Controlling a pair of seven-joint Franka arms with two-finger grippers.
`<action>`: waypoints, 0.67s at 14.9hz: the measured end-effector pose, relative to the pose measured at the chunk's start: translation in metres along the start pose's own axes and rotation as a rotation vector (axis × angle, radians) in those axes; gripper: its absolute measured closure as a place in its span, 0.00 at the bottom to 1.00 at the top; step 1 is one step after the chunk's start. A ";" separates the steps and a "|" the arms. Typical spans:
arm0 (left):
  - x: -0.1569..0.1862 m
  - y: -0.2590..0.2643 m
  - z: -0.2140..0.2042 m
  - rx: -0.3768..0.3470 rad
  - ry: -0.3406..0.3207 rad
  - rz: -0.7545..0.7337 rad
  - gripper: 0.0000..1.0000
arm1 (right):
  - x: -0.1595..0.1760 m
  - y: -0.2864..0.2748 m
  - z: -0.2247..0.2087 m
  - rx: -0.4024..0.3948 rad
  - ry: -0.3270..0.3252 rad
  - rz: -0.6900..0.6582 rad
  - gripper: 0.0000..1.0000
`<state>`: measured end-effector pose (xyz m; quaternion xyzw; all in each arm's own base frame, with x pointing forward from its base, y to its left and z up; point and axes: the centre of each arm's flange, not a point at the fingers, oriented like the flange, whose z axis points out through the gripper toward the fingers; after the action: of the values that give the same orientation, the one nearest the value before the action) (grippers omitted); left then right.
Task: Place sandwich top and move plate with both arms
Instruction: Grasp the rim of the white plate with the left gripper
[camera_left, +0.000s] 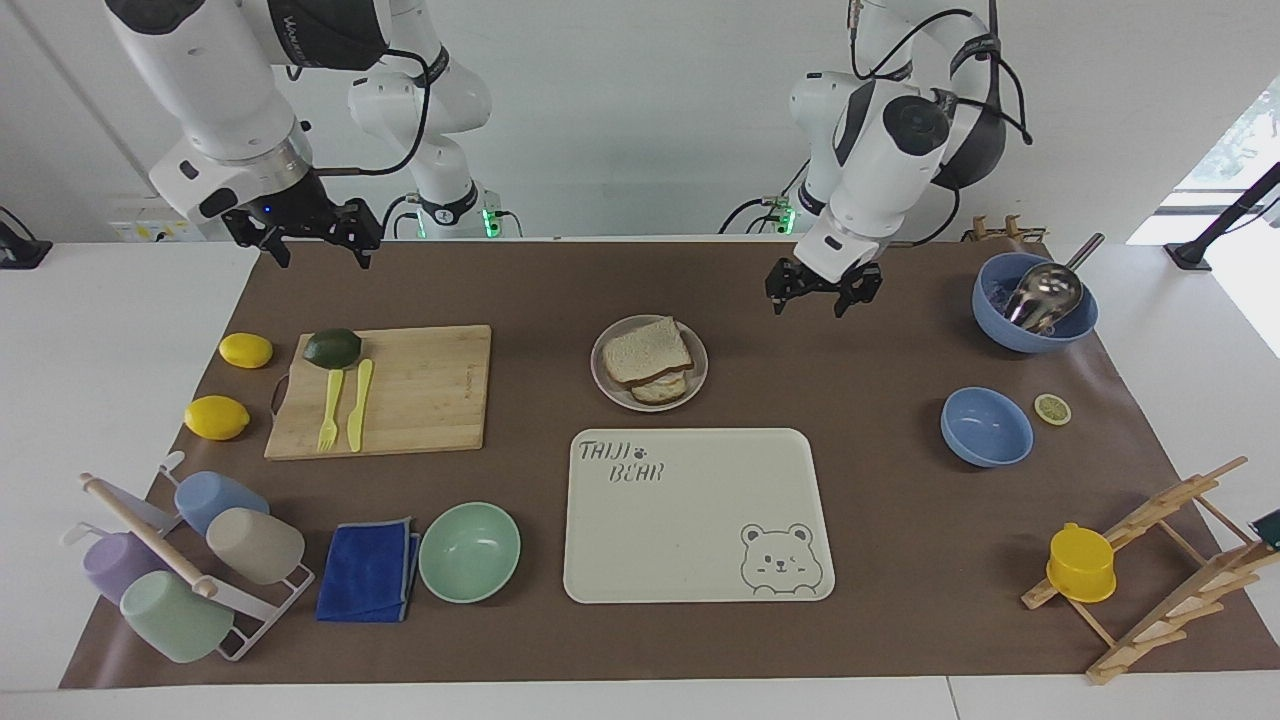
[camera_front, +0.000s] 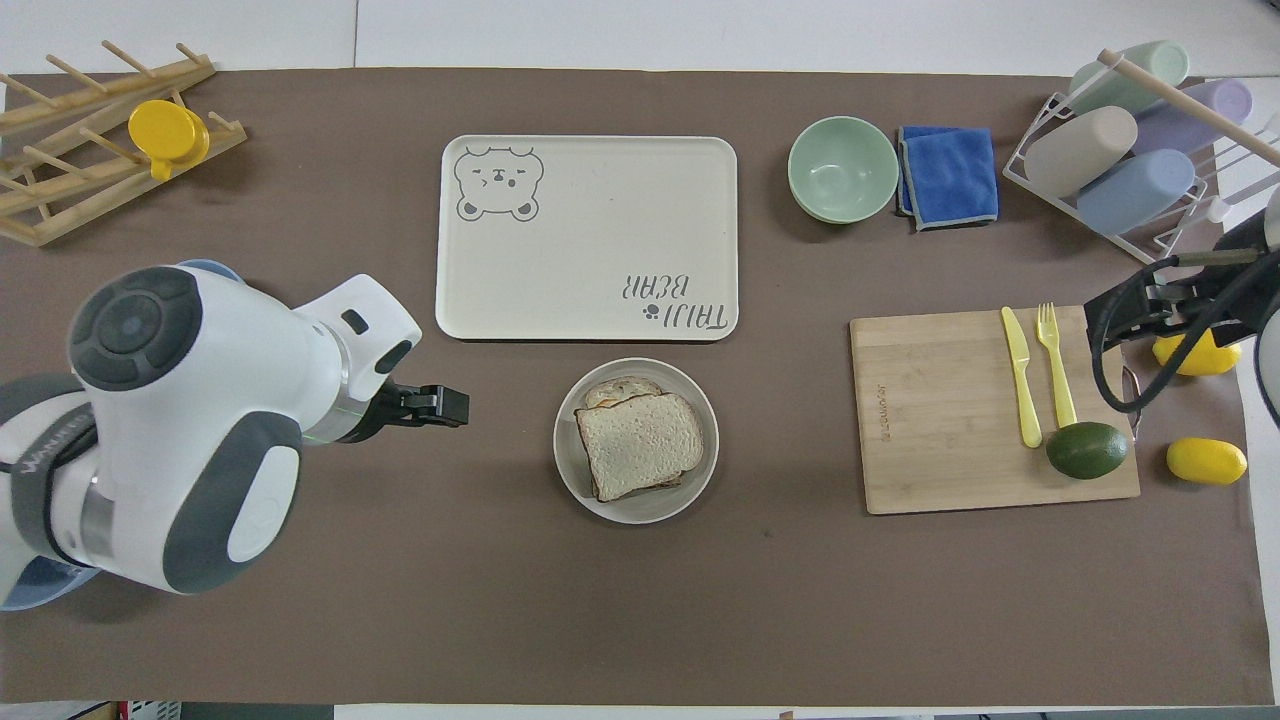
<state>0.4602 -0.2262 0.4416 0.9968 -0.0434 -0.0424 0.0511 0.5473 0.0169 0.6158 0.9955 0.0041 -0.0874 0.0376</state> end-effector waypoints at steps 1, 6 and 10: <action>-0.006 0.008 0.021 -0.016 0.006 -0.012 0.00 | -0.001 0.000 0.001 0.000 -0.008 -0.001 0.00; -0.015 0.039 0.091 -0.069 0.024 -0.074 0.00 | -0.004 0.022 0.002 0.023 -0.027 0.031 0.00; -0.014 0.056 0.122 -0.081 0.019 -0.084 0.08 | 0.001 0.040 -0.001 0.041 0.023 0.050 0.00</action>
<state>0.4304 -0.2927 0.3275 0.9952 0.0009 -0.0366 0.0902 0.5491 -0.0224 0.6200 0.9968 -0.0223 -0.0749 0.0193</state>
